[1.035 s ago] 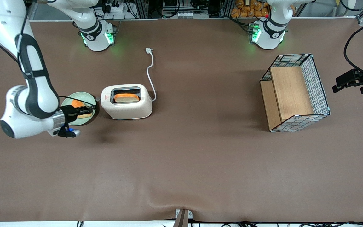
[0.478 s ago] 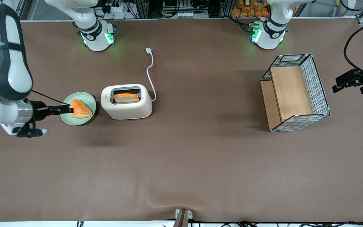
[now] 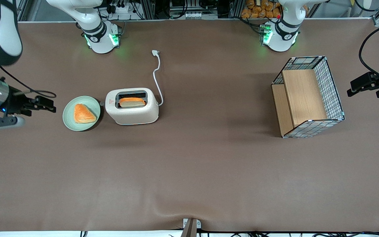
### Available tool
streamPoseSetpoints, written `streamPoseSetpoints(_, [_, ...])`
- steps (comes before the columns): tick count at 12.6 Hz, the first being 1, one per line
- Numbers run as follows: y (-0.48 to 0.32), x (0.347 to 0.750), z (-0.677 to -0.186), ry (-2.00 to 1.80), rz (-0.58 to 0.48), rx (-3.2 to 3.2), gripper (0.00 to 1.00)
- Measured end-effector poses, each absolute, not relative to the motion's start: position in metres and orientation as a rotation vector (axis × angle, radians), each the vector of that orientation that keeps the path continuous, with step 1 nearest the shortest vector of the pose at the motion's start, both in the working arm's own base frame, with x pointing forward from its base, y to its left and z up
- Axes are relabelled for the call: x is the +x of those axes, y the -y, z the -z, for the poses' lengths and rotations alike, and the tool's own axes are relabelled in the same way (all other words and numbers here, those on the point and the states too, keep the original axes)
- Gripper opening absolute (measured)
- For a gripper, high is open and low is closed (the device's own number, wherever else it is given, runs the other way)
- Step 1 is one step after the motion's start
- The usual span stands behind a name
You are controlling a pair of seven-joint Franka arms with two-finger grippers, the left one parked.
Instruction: Press toaster button with right arm
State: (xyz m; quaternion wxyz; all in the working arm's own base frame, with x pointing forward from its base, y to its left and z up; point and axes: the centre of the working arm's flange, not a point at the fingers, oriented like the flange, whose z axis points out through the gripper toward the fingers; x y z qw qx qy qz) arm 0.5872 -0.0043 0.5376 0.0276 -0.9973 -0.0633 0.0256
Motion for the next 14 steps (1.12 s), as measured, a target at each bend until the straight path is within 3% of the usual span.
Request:
streamPoseSetpoints(5, [0.016, 0.572, -0.575, 0.17, 0.01, -3.096, 1.0])
streamPoseSetpoints(11, [0.034, 0.561, -0.615, 0.054, -0.002, -3.102, 1.0])
streamPoseSetpoints(14, [0.03, 0.556, -0.618, -0.083, -0.066, -3.099, 1.0])
